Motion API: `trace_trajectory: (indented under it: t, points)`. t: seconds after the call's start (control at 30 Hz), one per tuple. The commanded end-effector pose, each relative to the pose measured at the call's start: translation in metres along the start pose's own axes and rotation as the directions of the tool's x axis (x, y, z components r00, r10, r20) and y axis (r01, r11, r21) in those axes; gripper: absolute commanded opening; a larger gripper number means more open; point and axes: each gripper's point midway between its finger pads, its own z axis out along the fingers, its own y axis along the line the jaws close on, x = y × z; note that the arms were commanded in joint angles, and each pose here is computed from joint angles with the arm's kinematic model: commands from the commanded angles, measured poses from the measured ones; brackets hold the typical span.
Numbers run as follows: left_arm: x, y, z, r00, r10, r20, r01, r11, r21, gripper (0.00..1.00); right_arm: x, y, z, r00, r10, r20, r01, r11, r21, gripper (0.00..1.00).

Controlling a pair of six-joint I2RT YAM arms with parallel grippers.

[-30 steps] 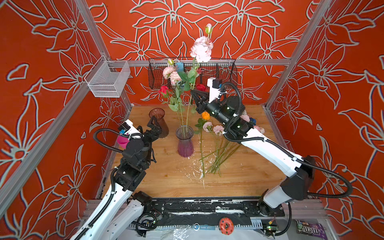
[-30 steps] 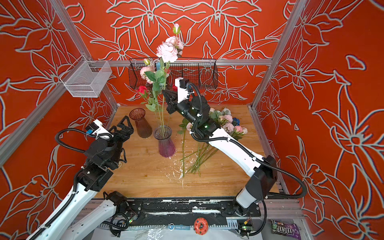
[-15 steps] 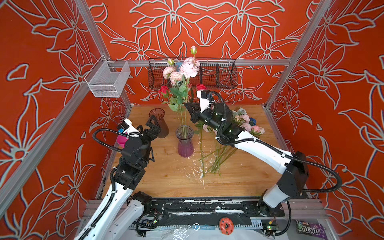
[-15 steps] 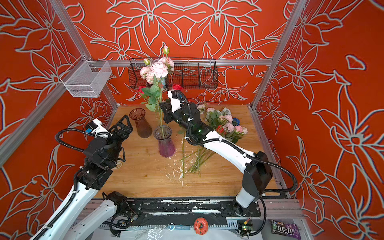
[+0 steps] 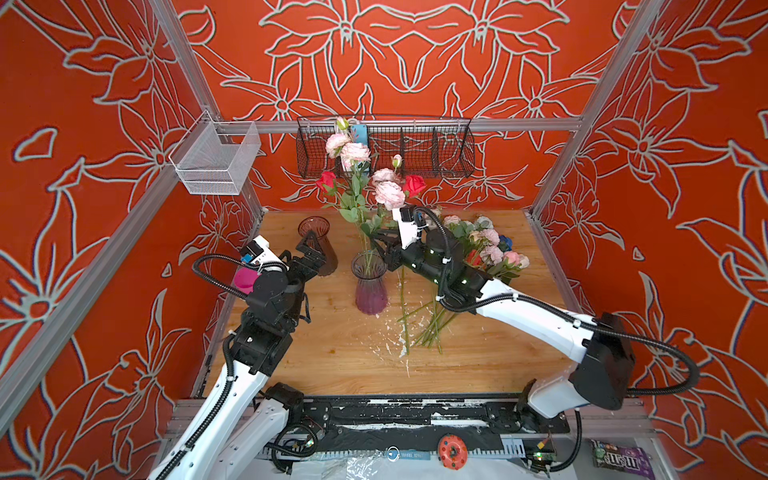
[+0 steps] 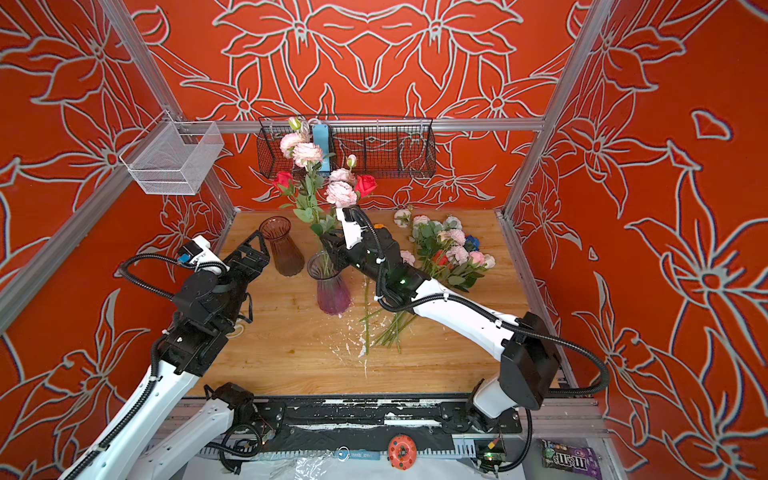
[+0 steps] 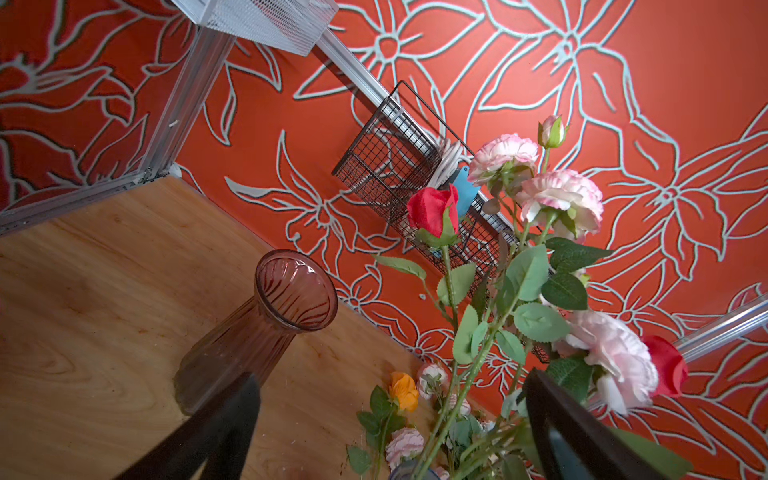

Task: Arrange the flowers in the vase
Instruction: 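Open the right gripper and return to the pile while left gripper reaches to vase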

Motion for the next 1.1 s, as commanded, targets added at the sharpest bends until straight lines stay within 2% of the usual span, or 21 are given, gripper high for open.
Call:
trace_trajectory:
  t: [0.0, 0.23, 0.33, 0.37, 0.47, 0.57, 0.63, 0.77, 0.87, 0.97, 1.07]
  points:
    - [-0.004, -0.006, -0.001, 1.0, -0.027, -0.004, 0.027, 0.999, 0.02, 1.0, -0.026, 0.01, -0.022, 0.998, -0.032, 0.052, 0.032, 0.999, 0.001, 0.34]
    - [-0.001, -0.021, -0.003, 0.999, -0.032, -0.041, 0.036, 0.995, 0.092, 0.99, -0.03, 0.004, -0.063, 0.998, -0.035, 0.046, 0.032, 0.998, 0.06, 0.34]
    - [0.004, -0.035, -0.006, 0.995, -0.05, -0.081, 0.063, 0.983, 0.173, 0.97, -0.005, -0.036, -0.084, 0.999, -0.028, 0.022, 0.022, 0.969, 0.245, 0.36]
    - [0.006, -0.041, -0.007, 0.993, -0.059, -0.1, 0.079, 0.976, 0.204, 0.96, 0.009, -0.056, -0.091, 1.0, -0.013, 0.018, 0.006, 0.945, 0.326, 0.36]
    - [0.019, -0.062, -0.012, 0.982, -0.071, -0.173, 0.122, 0.945, 0.304, 0.9, 0.054, -0.109, -0.112, 0.992, 0.108, -0.057, -0.069, 0.878, 0.474, 0.37]
    - [0.045, -0.084, -0.016, 0.962, -0.029, -0.27, 0.132, 0.919, 0.373, 0.83, 0.107, -0.159, -0.127, 0.939, 0.314, -0.141, -0.189, 0.813, 0.551, 0.39]
    - [0.066, -0.099, -0.02, 0.944, 0.026, -0.329, 0.118, 0.904, 0.41, 0.82, 0.135, -0.181, -0.136, 0.898, 0.396, -0.192, -0.213, 0.773, 0.598, 0.41]
    - [0.111, -0.133, -0.041, 0.892, 0.175, -0.416, 0.077, 0.85, 0.521, 0.82, 0.182, -0.201, -0.134, 0.813, 0.474, -0.338, -0.177, 0.754, 0.632, 0.48]
    - [0.143, -0.151, -0.055, 0.847, 0.277, -0.453, 0.057, 0.801, 0.596, 0.84, 0.21, -0.214, -0.127, 0.749, 0.534, -0.391, -0.181, 0.733, 0.655, 0.49]
    - [0.165, -0.155, -0.058, 0.81, 0.306, -0.5, 0.07, 0.796, 0.601, 0.86, 0.23, -0.221, -0.113, 0.716, 0.552, -0.428, -0.177, 0.736, 0.653, 0.47]
    - [0.184, -0.155, -0.055, 0.772, 0.339, -0.538, 0.064, 0.801, 0.596, 0.87, 0.246, -0.234, -0.104, 0.687, 0.575, -0.444, -0.154, 0.713, 0.684, 0.43]
